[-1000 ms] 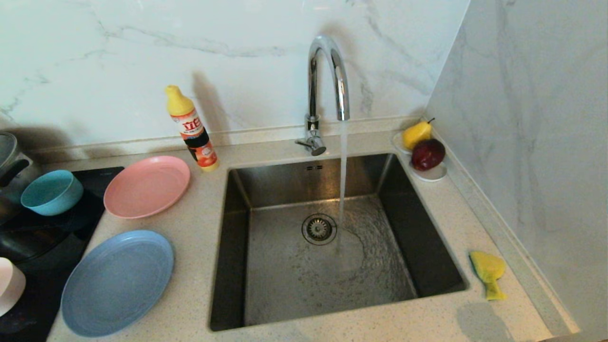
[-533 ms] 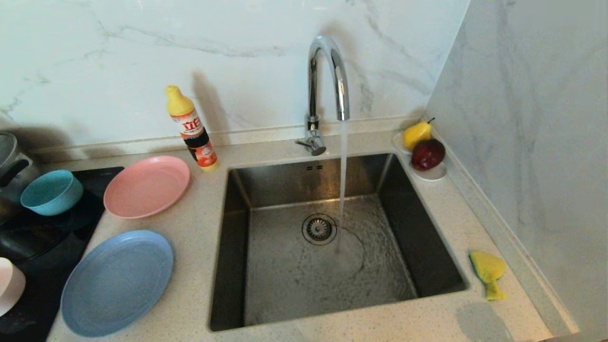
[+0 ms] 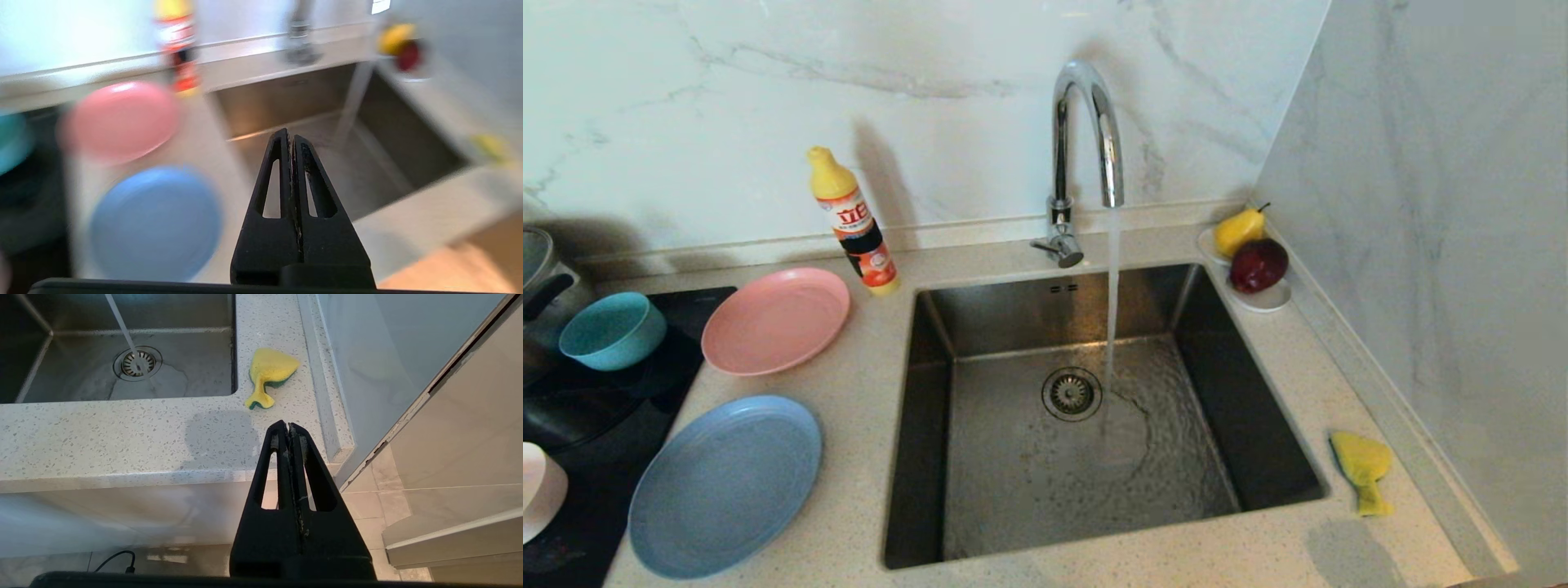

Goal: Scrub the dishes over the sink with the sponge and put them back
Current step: Turn off the faucet

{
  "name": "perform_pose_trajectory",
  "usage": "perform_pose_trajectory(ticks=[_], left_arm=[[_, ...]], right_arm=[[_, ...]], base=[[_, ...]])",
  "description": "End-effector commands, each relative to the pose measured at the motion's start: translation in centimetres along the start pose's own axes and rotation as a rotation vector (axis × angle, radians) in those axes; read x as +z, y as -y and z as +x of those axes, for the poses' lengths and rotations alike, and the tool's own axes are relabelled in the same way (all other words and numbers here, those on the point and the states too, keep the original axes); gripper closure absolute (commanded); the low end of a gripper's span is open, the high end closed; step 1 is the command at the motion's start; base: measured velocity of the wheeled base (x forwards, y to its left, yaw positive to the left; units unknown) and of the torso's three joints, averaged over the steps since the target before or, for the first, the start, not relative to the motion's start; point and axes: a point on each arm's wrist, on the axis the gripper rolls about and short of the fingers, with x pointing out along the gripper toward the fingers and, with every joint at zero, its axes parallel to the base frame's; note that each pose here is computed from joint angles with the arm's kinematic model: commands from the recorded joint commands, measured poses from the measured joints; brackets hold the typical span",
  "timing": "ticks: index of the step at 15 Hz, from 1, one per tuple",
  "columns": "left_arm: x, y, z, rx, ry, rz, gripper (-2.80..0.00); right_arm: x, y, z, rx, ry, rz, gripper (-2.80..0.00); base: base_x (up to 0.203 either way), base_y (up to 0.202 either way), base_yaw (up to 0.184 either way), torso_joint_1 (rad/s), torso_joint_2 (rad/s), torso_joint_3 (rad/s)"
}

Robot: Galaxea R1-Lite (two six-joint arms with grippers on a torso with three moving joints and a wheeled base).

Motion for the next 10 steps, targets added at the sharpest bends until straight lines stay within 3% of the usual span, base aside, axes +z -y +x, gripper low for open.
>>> perform_pose_trajectory(ticks=[1,3,5,7,10], left_arm=[[2.8,-2.7,9.2,-0.162,-0.203,-0.100,0.00],[3.1,-3.9,14.5,-0.325,-0.290,-0.170,0.00],[1.7,-4.4,19.8,-0.452,-0.375,-0.227,0.00],[-0.8,-4.3,24.7,-0.538,-0.437,-0.261,0.00],[-4.9,-3.7,30.1,-0.598,-0.500,-0.292,0.00]], right_arm=[[0.0,0.0,0.0,0.001,-0.001,0.000,0.00],[0.0,0.0,0.0,0.001,-0.001,-0.001,0.00],[0.0,0.0,0.0,0.001,-0.001,-0.001,0.00],[0.0,0.0,0.0,0.000,-0.001,0.000,0.00],[0.0,0.0,0.0,-0.001,-0.001,0.000,0.00]], base=[[0.000,0.000,0.000,0.000,0.00,0.000],[0.000,0.000,0.000,0.000,0.00,0.000],[0.000,0.000,0.000,0.000,0.00,0.000],[0.000,0.000,0.000,0.000,0.00,0.000],[0.000,0.000,0.000,0.000,0.00,0.000]])
